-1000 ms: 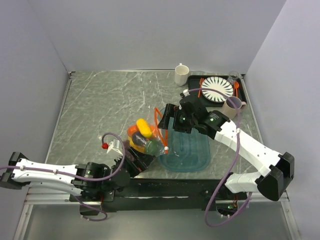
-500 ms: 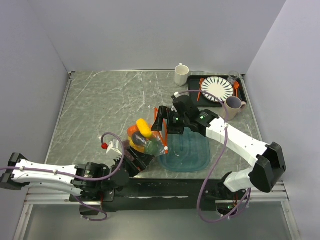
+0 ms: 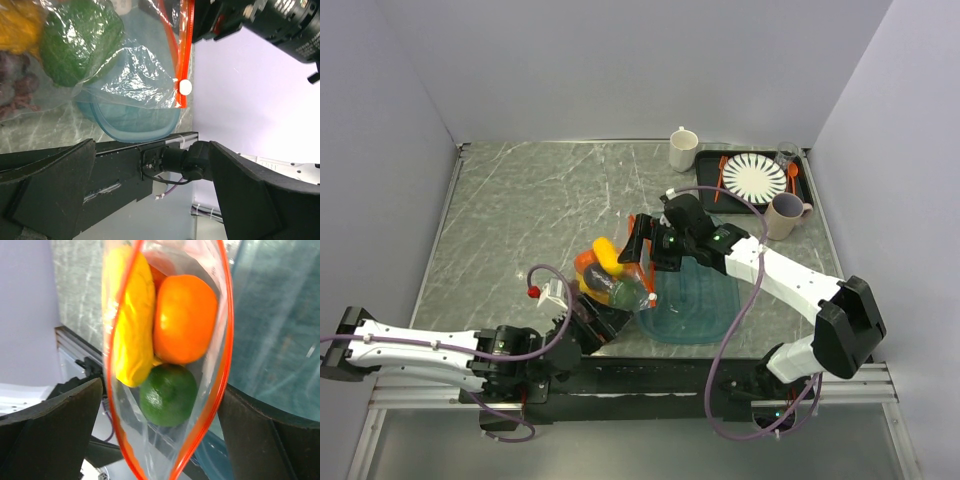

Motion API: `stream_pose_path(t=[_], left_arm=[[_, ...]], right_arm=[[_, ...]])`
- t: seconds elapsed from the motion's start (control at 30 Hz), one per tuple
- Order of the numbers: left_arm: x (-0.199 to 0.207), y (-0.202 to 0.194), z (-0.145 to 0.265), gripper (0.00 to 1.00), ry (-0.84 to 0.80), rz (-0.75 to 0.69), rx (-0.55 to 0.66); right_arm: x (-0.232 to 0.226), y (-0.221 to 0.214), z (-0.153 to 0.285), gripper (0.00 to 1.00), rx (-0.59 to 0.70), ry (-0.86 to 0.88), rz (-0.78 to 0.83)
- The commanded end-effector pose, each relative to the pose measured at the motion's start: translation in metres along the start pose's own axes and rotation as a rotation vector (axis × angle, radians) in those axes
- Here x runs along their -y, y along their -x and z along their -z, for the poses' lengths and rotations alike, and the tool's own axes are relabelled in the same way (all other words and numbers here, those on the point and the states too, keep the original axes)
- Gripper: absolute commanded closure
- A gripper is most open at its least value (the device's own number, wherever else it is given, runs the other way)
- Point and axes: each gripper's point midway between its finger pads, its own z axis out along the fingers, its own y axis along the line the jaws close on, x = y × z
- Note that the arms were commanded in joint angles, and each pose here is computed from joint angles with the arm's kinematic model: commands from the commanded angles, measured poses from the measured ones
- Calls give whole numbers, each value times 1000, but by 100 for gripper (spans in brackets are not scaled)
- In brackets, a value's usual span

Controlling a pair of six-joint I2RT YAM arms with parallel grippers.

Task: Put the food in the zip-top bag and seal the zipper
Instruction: Zip the zipper food storage bag at the center of the board.

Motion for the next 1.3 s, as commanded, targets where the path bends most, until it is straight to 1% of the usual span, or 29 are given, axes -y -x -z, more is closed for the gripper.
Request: stream_pose_path(t=[0.0,0.1,0.13,0.2,0.23,0.27,0.47,0.57,0.6,0.63,0.67,0.7,0.77,0.8,0.87,0.93,0.97,1.0,1.03,1.07,1.1,1.13,1.23,1.27], left_arm=[[3,-5,-2,1,-31,24,-21],[2,-4,-3,1,-33,37,-21],[0,-4,-4,1,-31,38,-19],[0,-4,-4,1,-35,42,-21],[-1,-4,-5,1,-33,40,-23],[-1,-5,-5,1,-33,40,-25],[-6,-3,-6,1,-15,45,-20],[-11,5,-4,1,-5,69,2],[-15,7,-3,1,5,71,7],[-20,9,-2,1,9,89,14],[-18,15,1,1,-4,113,20],[-19,19,2,1,-10,126,35],[-18,28,7,1,-41,152,47],[-17,33,8,1,-51,158,65],[-16,42,13,1,-64,168,79],[-16,49,16,1,-64,164,96],[-18,52,18,1,-57,155,100],[-18,54,18,1,-53,152,107],[-17,56,19,1,-54,153,116],[-17,57,20,1,-53,148,114],[-16,58,20,1,-52,149,119],[-15,59,20,1,-54,149,122],[-13,59,20,1,-60,144,123],[-12,59,20,1,-63,146,123]], right_arm=[[-10,5,-6,11,-4,80,-18],[-6,1,-3,41,3,85,-30],[-5,1,-2,61,8,81,-35],[-2,-3,0,79,3,74,-45],[-1,-4,1,97,3,72,-50],[-2,-4,3,100,8,85,-52],[-14,4,10,100,49,121,-23],[-41,15,16,100,61,172,24],[-61,26,23,100,81,210,47],[-70,30,24,100,82,219,55],[-76,30,20,100,70,220,60],[-96,41,27,100,90,258,76],[-108,47,22,100,92,258,83],[-127,58,29,100,115,291,99],[-136,64,22,100,105,290,103],[-162,78,29,100,124,341,123],[-163,77,18,100,96,326,119],[-183,85,26,100,118,360,138],[-191,87,26,100,118,369,149],[-190,85,12,100,87,350,143],[-211,92,22,100,109,388,162],[-210,92,11,100,96,378,155],[-219,96,9,100,94,417,139],[-215,97,5,100,96,406,126]])
